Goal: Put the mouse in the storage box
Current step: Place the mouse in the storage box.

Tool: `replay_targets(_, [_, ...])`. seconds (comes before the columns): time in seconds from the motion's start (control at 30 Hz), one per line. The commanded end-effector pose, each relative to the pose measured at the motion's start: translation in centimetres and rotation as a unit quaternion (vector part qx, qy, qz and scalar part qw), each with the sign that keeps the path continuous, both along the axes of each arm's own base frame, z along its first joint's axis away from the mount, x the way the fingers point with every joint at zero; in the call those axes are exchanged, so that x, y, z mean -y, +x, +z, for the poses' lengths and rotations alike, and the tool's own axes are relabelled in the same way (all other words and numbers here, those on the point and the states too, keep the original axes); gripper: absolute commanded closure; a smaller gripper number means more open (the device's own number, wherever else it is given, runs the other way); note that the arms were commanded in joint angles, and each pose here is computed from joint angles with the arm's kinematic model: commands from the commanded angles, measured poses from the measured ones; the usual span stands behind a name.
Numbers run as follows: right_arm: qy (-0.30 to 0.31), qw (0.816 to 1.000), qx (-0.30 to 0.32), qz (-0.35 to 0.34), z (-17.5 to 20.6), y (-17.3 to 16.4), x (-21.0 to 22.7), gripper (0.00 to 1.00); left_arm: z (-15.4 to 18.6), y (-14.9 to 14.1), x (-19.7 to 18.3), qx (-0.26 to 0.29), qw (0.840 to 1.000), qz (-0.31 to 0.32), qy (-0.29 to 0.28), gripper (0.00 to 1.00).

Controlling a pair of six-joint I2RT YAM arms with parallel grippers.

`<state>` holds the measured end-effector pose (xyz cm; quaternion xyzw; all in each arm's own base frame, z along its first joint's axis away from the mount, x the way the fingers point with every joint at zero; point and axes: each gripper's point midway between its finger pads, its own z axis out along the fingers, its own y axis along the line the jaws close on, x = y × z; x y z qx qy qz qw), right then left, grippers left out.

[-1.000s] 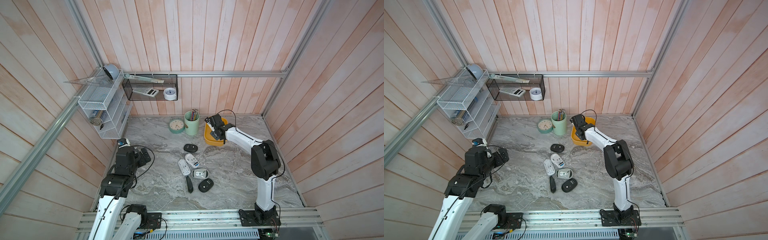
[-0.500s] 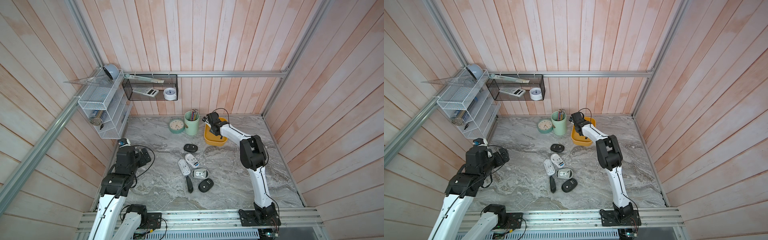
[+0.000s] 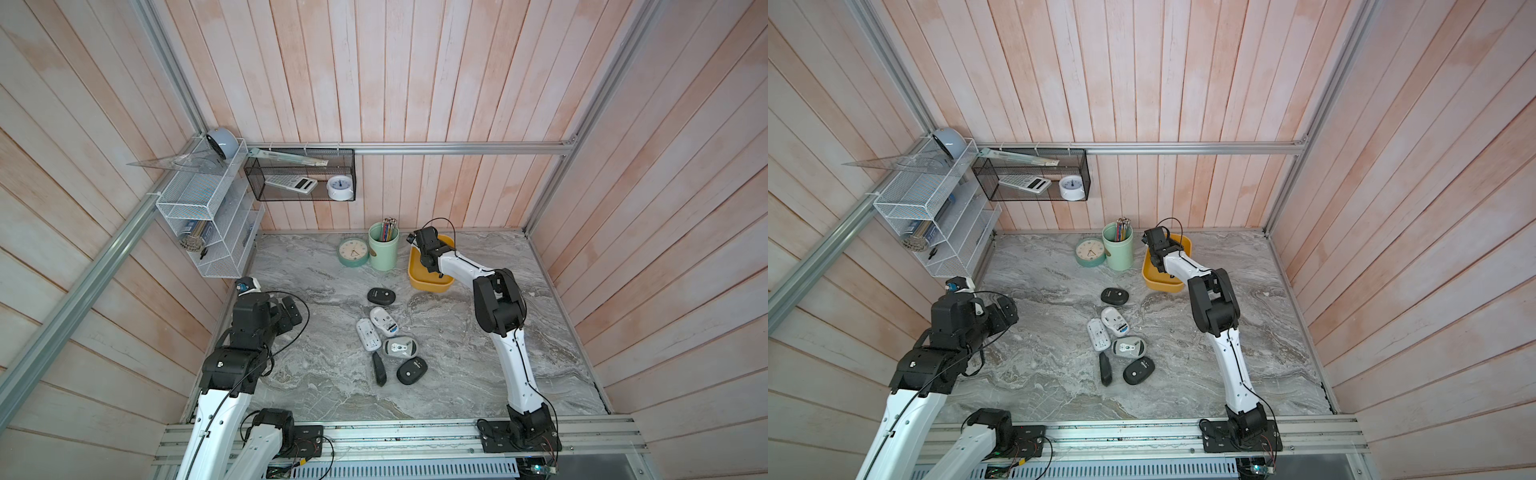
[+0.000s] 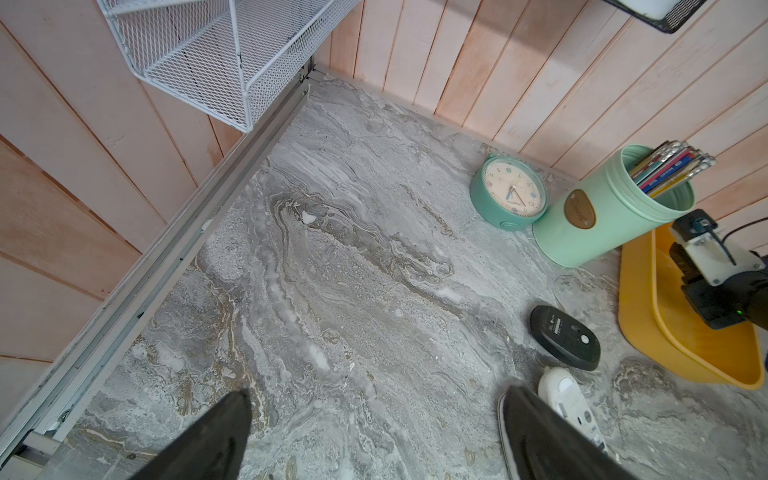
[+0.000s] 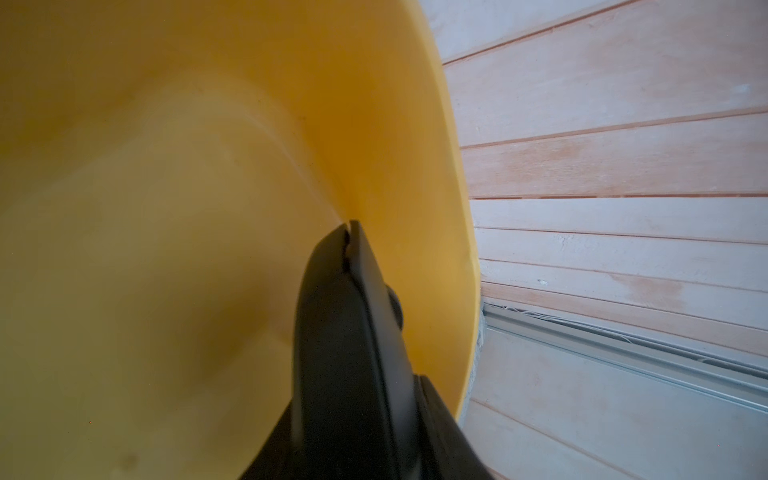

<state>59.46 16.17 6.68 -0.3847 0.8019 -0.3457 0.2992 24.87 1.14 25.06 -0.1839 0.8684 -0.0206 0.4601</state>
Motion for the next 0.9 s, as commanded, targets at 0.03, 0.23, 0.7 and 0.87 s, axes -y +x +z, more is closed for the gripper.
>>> replay_targets(0.03, [0.01, 0.999, 0.036, -0.022, 1.0, 1.6, 0.6, 0.52, 0.3, -0.4, -0.7, 0.004, 1.0, 0.013, 0.012, 0.0])
replay_targets(0.23, [0.041, 0.998, 0.027, -0.025, 1.4, 1.0, 0.3, 0.29, 0.9, -0.7, -1.0, 0.016, 1.0, 0.02, 0.015, 0.0])
replay_targets(0.7, [0.171, 0.982, 0.059, -0.048, 10.4, -2.7, -0.9, 0.21, -1.2, 0.5, 0.2, -0.031, 0.999, -0.009, 0.006, 0.0])
replay_targets(0.87, [0.271, 0.955, 0.091, -0.079, 15.1, -7.0, -0.3, 0.19, -2.4, 1.0, 0.8, -0.054, 0.998, -0.024, -0.003, 0.0])
